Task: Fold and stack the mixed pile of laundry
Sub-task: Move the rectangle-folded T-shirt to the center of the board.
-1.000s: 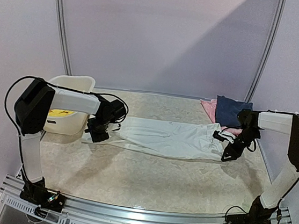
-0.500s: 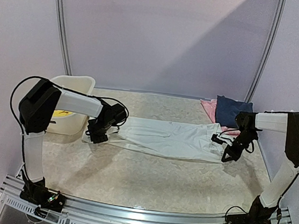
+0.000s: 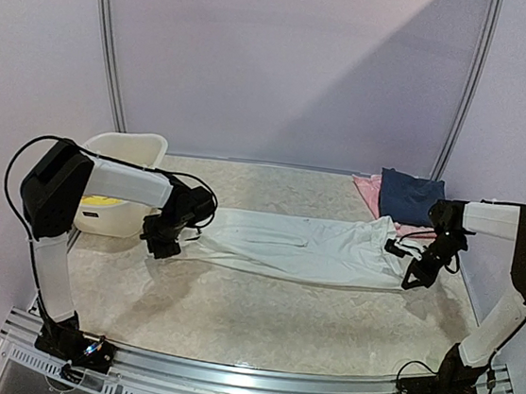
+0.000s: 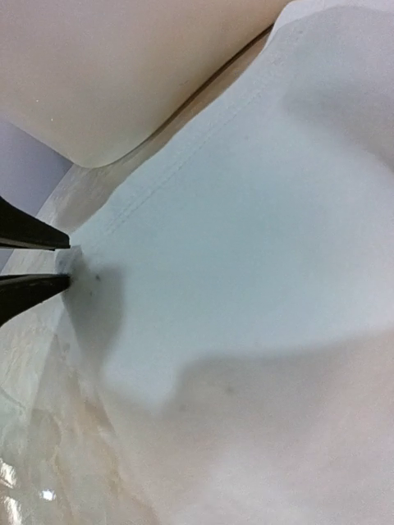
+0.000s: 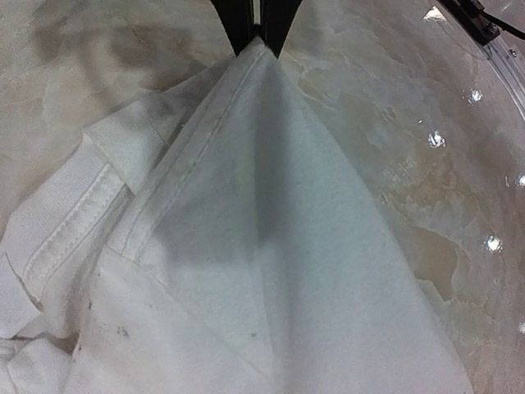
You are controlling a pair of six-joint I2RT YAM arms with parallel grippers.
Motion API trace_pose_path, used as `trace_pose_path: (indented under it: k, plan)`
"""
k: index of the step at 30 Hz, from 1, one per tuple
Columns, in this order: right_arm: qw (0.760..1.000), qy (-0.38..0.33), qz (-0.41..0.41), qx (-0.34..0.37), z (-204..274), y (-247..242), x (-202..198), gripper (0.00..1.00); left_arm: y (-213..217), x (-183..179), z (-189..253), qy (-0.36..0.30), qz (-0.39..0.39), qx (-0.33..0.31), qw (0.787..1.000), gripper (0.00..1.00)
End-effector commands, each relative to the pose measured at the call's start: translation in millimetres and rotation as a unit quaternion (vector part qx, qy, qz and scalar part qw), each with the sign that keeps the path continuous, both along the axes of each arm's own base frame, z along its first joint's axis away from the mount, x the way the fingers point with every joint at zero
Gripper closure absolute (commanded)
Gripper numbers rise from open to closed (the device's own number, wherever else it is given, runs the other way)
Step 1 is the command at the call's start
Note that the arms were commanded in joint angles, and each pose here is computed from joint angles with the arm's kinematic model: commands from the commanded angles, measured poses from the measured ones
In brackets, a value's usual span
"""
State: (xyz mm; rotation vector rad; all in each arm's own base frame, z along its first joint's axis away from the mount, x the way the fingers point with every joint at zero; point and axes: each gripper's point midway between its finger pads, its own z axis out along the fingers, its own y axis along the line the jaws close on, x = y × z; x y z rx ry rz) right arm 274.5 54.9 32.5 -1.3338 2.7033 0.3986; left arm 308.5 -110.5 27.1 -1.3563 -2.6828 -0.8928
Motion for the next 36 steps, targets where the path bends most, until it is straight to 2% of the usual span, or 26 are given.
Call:
trace_pose_path:
  k: [1,3,5,9,12,14,22,30,33,36]
  plan:
    - [1.0,0.014,0.009,-0.014,4,-7,-23,1.0,-13,-32,3,0.044,0.006,-0.022,0.999,0.88]
    - [1.0,0.016,0.008,-0.02,2,-9,-29,1.0,-15,-35,11,0.039,0.013,-0.01,0.999,0.87]
    - [1.0,0.011,0.004,-0.027,3,-13,-32,1.0,-19,-34,25,0.018,0.008,-0.01,1.0,0.8]
    - [0.999,0.005,-0.026,-0.019,11,-24,-29,1.0,-38,-35,51,-0.012,0.024,-0.102,0.994,0.69]
    - [0.999,0.001,-0.033,-0.01,16,-25,-26,1.0,-50,-34,53,-0.016,0.012,-0.134,0.991,0.63]
    - [0.999,-0.003,-0.034,-0.003,18,-23,-23,1.0,-55,-31,45,-0.013,-0.011,-0.134,0.991,0.62]
    - [0.999,-0.004,-0.038,0.004,18,-21,-20,1.0,-62,-17,6,0.016,-0.076,-0.092,0.993,0.62]
    - [0.999,0.004,-0.032,-0.01,4,-25,-30,1.0,-58,-17,-21,0.028,-0.099,-0.062,0.993,0.62]
    - [0.999,0.008,-0.031,-0.011,-2,-25,-32,1.0,-61,-26,-28,0.047,-0.1,-0.074,0.991,0.68]
    - [0.999,0.018,-0.03,-0.013,-12,-26,-35,1.0,-57,-29,-31,0.054,-0.103,-0.057,0.992,0.78]
